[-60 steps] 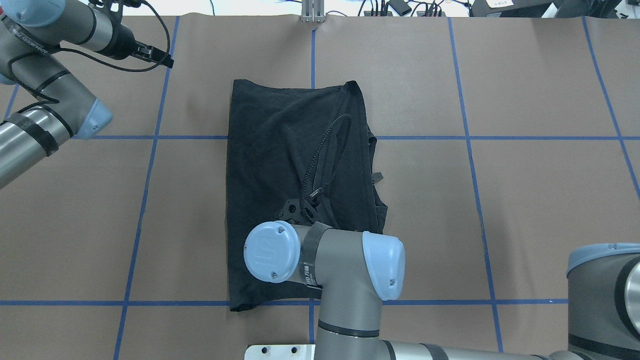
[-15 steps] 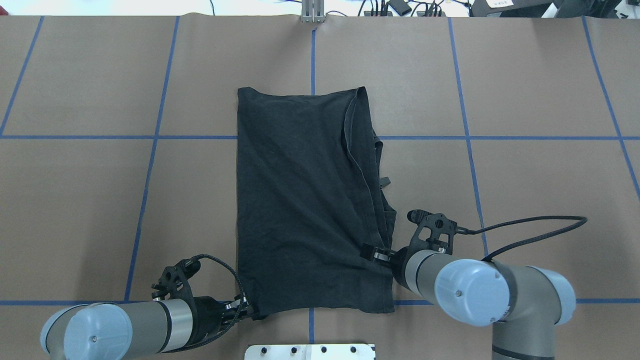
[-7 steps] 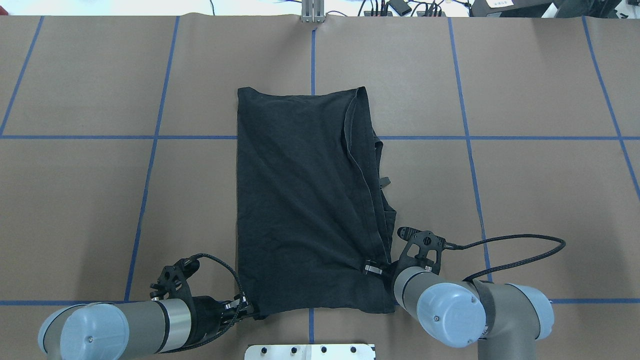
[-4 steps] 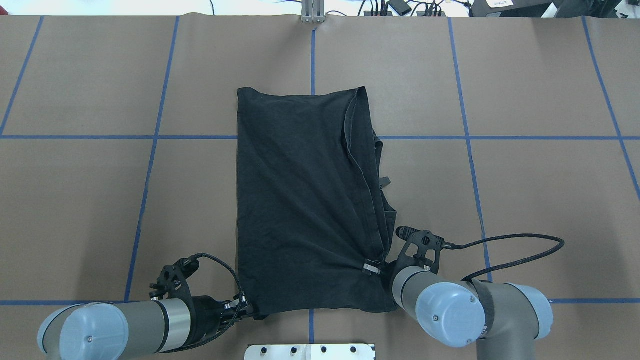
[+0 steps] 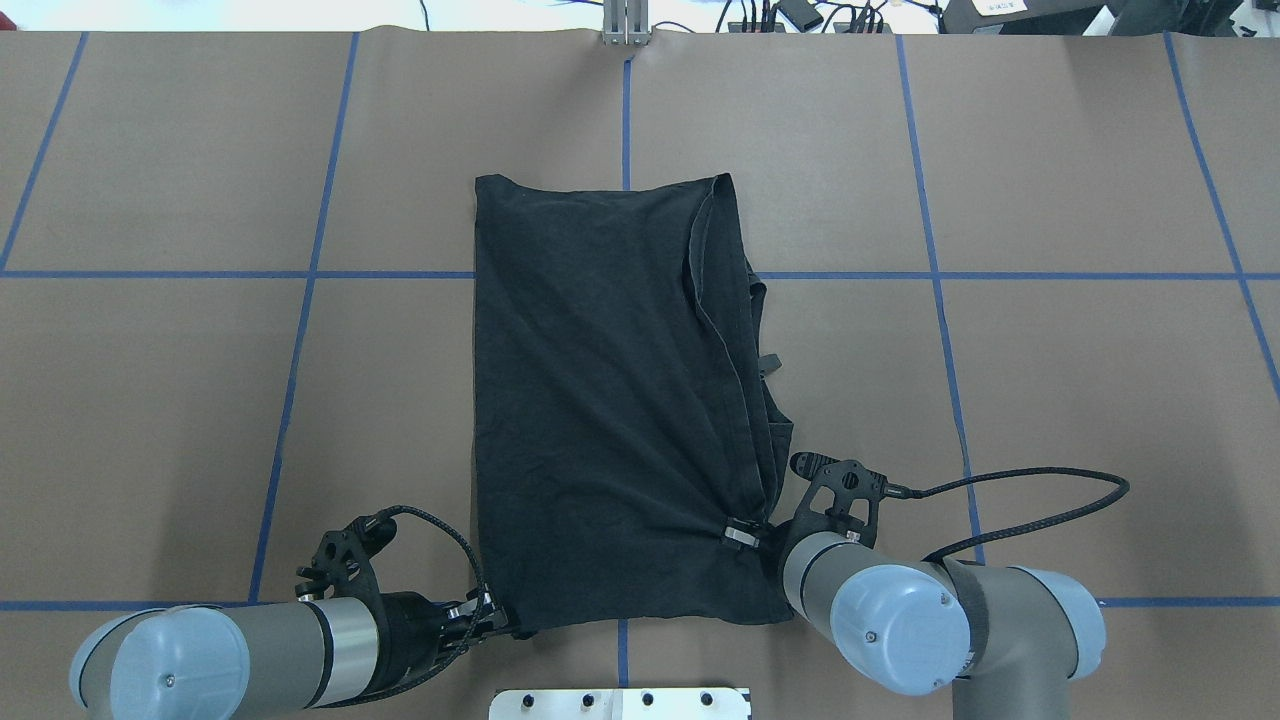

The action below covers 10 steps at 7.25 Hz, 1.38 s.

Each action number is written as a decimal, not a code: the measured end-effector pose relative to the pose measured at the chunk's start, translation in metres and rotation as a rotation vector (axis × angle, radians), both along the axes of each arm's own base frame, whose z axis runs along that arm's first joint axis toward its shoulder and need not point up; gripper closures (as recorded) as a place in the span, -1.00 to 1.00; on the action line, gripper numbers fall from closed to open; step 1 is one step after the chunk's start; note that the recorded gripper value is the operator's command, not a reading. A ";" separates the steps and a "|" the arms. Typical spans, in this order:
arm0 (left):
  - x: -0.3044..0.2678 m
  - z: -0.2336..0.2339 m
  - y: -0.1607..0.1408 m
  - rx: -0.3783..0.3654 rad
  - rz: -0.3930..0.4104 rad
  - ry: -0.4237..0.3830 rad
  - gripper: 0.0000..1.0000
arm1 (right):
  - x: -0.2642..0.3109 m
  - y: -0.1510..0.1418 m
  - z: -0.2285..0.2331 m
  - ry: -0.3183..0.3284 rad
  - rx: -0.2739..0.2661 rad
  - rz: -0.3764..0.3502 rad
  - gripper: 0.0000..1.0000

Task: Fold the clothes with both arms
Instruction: 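Grasp the black shirt's two corners nearest the robot with both grippers, then lift the near edge with both grippers and carry it away from the robot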

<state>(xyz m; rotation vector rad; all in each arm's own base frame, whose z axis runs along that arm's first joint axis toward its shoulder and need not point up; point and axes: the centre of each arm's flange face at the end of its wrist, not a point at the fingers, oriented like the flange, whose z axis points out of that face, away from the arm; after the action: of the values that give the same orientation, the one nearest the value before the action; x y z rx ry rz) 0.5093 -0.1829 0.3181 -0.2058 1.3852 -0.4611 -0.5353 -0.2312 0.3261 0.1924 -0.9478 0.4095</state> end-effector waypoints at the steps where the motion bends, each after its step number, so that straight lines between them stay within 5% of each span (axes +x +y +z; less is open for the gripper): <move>1: -0.002 -0.002 0.000 0.001 0.002 0.005 1.00 | 0.002 0.000 -0.004 -0.007 0.001 0.001 1.00; 4: -0.018 -0.015 0.003 0.003 0.024 0.031 1.00 | 0.021 0.005 -0.027 -0.058 -0.009 -0.016 1.00; 8: -0.092 -0.054 0.015 0.004 0.075 0.112 1.00 | 0.095 0.046 -0.075 -0.111 -0.038 -0.113 1.00; 10: -0.107 -0.070 0.003 0.023 0.073 0.107 1.00 | 0.116 0.032 -0.094 -0.115 -0.053 -0.097 1.00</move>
<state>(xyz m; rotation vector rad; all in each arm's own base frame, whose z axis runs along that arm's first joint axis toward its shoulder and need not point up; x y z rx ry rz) 0.4021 -0.1803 0.2483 -0.2648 1.4816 -0.3778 -0.4191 -0.1996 0.2321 0.0751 -1.0536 0.3587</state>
